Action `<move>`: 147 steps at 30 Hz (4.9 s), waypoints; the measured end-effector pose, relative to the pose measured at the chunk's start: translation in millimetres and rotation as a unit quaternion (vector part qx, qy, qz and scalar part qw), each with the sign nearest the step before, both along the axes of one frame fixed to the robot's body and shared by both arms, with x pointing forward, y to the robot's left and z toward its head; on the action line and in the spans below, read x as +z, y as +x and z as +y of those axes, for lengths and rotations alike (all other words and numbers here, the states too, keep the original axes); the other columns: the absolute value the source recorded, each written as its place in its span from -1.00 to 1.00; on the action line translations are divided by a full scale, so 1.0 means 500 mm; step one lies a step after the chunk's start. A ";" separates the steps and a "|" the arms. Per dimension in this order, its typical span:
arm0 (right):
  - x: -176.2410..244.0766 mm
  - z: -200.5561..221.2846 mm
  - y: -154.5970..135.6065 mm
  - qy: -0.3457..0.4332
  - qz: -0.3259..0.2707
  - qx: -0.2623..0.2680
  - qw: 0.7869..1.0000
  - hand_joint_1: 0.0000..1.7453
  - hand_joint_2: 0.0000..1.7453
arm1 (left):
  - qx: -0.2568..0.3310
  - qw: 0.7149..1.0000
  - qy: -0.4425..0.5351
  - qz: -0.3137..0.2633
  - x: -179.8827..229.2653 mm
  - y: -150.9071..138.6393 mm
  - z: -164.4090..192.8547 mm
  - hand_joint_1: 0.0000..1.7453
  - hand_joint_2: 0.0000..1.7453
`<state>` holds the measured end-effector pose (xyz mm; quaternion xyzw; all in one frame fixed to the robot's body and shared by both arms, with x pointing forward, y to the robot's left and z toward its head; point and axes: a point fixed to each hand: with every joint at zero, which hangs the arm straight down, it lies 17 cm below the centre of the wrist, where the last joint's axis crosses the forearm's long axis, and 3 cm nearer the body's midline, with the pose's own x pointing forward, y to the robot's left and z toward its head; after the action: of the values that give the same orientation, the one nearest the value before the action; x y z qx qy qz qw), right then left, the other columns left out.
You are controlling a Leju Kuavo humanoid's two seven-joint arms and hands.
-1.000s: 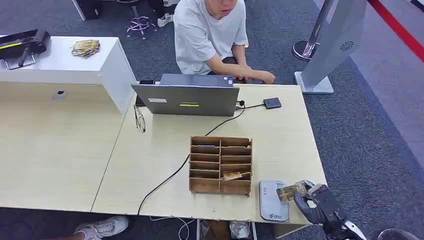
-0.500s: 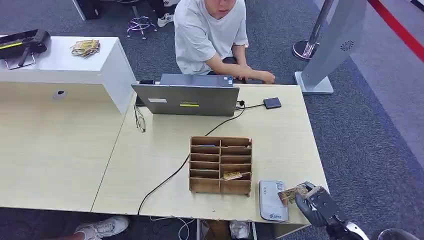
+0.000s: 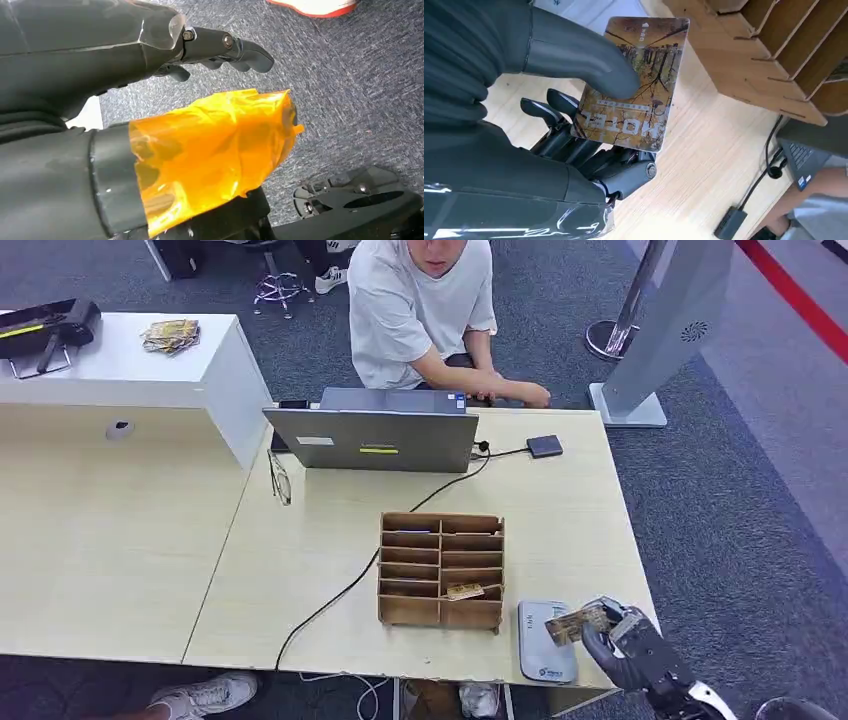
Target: Pass the card to the sensor for recognition and then transmit it.
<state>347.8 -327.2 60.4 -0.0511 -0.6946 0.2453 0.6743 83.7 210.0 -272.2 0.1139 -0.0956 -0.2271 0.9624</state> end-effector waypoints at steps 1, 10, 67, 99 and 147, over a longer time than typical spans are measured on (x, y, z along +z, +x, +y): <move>-0.002 0.005 -0.002 0.000 0.001 0.003 1.000 1.00 1.00 | 0.000 1.000 0.000 0.000 0.000 0.000 0.000 -1.00 -1.00; -0.045 0.068 -0.020 -0.019 0.029 0.032 0.999 1.00 1.00 | -0.006 1.000 0.001 0.000 0.000 0.001 0.000 -1.00 -1.00; -0.094 0.022 0.037 -0.217 0.025 -0.041 0.975 1.00 1.00 | -0.007 1.000 0.001 0.002 0.001 -0.001 -0.005 -1.00 -1.00; -0.049 -0.010 0.057 -0.368 -0.056 -0.131 0.919 1.00 1.00 | -0.013 1.000 0.000 0.009 0.001 -0.007 -0.013 -1.00 -1.00; -0.083 0.075 0.019 -0.132 0.021 -0.038 0.990 1.00 1.00 | -0.007 1.000 0.000 0.008 0.000 -0.007 -0.010 -1.00 -1.00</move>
<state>357.1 -289.4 18.8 -0.1609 -0.6396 0.3099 0.6848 80.0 204.9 -271.9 0.1116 -0.0882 -0.2346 0.9616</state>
